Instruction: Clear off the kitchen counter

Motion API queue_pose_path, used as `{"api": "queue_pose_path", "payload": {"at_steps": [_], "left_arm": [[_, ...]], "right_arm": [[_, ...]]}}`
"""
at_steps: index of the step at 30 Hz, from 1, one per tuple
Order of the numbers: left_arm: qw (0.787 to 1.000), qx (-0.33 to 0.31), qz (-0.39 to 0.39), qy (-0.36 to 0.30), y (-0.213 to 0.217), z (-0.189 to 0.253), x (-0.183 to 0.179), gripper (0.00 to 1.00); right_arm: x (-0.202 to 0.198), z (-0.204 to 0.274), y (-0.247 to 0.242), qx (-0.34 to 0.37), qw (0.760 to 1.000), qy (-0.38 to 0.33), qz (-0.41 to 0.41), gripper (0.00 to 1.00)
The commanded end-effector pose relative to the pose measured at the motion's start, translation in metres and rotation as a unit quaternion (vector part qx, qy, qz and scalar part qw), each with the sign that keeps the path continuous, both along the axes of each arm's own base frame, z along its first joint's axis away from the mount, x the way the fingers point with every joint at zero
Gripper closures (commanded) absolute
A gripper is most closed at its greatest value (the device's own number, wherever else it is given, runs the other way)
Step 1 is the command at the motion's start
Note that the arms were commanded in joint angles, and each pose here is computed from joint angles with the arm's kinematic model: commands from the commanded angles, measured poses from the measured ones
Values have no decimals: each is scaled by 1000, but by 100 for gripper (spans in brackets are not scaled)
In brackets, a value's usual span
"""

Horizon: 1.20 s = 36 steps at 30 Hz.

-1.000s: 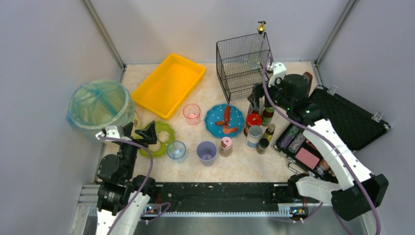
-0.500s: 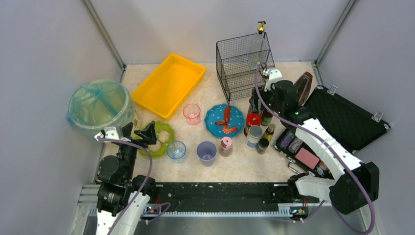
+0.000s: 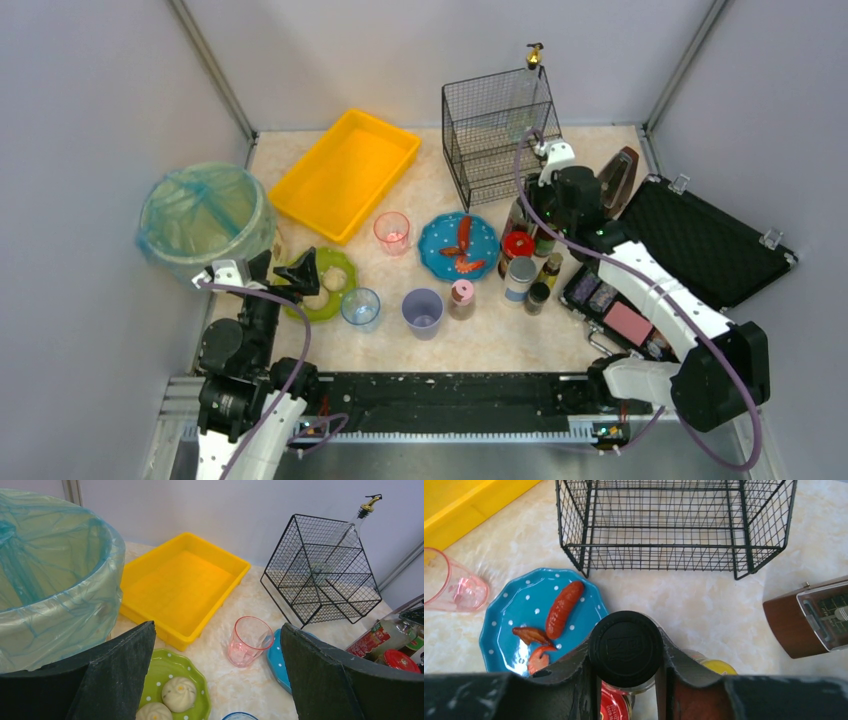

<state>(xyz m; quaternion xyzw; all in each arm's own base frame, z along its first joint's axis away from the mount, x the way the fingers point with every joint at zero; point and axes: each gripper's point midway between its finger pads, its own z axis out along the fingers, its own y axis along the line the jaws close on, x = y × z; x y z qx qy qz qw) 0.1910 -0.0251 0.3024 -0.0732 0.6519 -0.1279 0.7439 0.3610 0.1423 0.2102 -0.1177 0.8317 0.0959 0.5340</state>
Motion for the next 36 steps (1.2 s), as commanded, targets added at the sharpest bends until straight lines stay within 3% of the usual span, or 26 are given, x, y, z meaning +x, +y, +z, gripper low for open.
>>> {"api": "queue_pose_path", "payload": {"at_steps": [1, 20, 29, 36], "left_arm": [[1000, -5, 1, -18, 1, 11, -3, 1], [1000, -5, 3, -17, 2, 10, -3, 1], [1000, -3, 3, -12, 1, 8, -1, 1], [1000, -1, 5, -7, 1, 6, 1, 1]], "right_arm": [[-3, 27, 10, 26, 999, -26, 15, 98], [-6, 188, 30, 54, 982, -153, 91, 100], [31, 277, 39, 36, 960, -263, 88, 100], [77, 312, 48, 7, 946, -316, 75, 100]]}}
